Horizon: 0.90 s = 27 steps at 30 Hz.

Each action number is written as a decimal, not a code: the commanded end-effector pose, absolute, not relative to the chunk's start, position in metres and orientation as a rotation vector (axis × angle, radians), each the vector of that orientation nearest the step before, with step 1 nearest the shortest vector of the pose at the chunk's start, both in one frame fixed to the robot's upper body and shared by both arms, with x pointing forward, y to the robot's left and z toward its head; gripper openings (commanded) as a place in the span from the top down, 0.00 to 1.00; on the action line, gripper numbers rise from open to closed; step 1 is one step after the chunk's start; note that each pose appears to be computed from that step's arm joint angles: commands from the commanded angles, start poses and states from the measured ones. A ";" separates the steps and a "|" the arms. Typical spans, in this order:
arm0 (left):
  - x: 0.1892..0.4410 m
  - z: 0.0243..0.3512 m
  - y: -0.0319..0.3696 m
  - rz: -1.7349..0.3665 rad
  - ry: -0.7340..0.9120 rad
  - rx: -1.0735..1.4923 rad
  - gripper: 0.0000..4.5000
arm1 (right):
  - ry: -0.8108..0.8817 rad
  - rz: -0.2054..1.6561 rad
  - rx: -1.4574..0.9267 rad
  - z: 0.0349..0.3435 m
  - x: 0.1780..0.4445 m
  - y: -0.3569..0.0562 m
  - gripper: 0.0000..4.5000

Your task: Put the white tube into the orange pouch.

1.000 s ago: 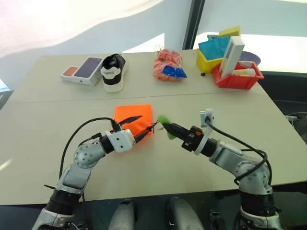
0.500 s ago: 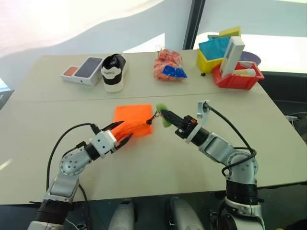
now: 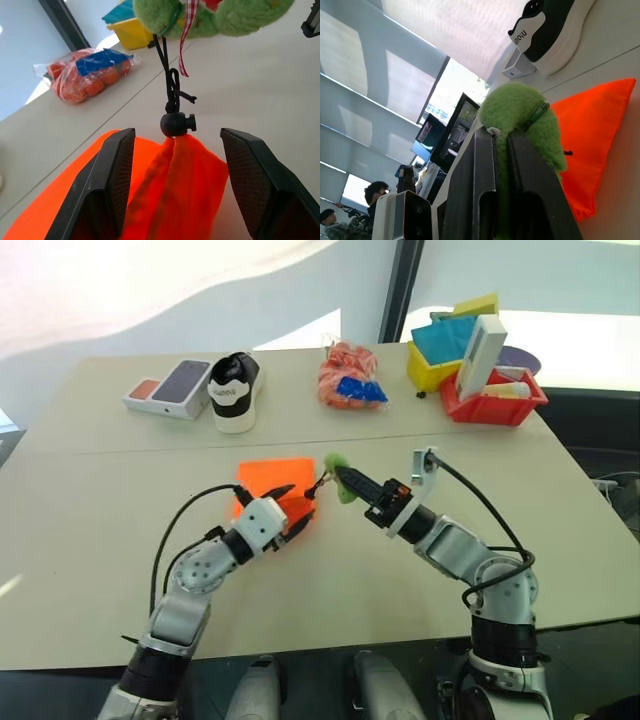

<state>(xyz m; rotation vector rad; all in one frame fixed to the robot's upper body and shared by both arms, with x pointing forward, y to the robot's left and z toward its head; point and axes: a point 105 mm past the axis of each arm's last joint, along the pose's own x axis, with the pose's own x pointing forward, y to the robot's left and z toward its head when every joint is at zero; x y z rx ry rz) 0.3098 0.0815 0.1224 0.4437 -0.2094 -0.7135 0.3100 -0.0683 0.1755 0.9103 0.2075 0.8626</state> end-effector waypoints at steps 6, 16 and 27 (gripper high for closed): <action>0.321 0.140 0.072 -0.618 -0.215 0.438 0.36 | 0.148 0.924 0.896 0.195 0.303 -0.066 1.00; 0.322 0.142 0.064 -0.646 -0.226 0.442 0.36 | 0.152 0.929 0.889 0.195 0.303 -0.066 1.00; 0.321 0.140 0.063 -0.656 -0.213 0.436 0.96 | 0.149 0.925 0.889 0.195 0.302 -0.067 1.00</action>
